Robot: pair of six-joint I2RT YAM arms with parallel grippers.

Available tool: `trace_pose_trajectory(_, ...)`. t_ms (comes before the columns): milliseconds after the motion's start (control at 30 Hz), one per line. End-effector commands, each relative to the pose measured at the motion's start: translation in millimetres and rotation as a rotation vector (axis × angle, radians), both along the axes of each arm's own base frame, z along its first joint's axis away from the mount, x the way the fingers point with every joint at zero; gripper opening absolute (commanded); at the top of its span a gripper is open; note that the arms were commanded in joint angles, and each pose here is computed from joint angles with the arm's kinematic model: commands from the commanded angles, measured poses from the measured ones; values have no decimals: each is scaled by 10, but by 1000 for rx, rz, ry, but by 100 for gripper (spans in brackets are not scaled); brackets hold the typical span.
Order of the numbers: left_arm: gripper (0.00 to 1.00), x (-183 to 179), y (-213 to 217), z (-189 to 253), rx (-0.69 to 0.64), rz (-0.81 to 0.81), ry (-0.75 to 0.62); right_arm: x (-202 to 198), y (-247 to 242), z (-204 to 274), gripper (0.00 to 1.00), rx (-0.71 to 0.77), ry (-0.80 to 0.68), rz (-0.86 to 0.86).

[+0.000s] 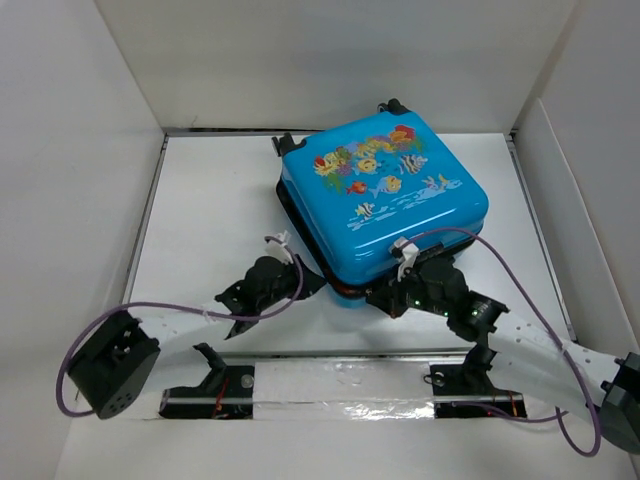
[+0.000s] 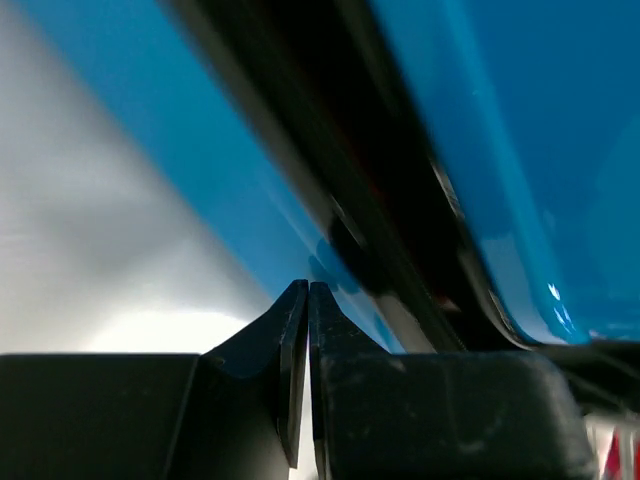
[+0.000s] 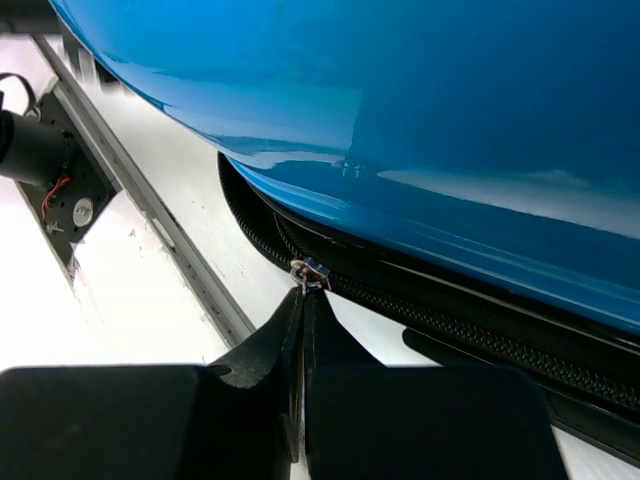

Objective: Pack the luggage

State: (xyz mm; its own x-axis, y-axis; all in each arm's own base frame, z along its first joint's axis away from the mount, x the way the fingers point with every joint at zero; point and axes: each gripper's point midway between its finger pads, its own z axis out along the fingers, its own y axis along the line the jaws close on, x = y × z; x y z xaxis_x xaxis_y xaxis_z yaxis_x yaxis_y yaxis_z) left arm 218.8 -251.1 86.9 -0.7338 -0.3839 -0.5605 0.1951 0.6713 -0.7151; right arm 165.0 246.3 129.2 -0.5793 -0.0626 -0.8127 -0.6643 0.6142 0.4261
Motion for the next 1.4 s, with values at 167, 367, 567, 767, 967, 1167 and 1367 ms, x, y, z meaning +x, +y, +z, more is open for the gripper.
trace_pose_trajectory(167, 3, 123, -703, 474, -172, -130, -139, 4, 160, 223, 0, -2, -43, -15)
trace_pose_trajectory(367, 3, 355, -1019, 599, -231, -113, -163, -347, 509, 270, 0, -35, -7, 51)
trace_pose_trajectory(567, 1, 446, -1212, 589, -232, -70, -147, -527, 971, 791, 0, -31, -72, 86)
trace_pose_trajectory(767, 2, 447, -1291, 567, -259, -71, -134, -258, 1235, 939, 0, 80, -133, -2)
trace_pose_trajectory(967, 56, 713, -620, 428, -176, 108, -151, -73, 1096, 593, 0, 139, -80, -129)
trace_pose_trajectory(1167, 88, 1237, 458, 786, -144, 394, -201, -48, 557, 616, 0, 114, -104, -219)
trace_pose_trajectory(1367, 99, 2008, 811, 1385, -218, 520, -226, -147, 411, 626, 0, 112, -97, -183)
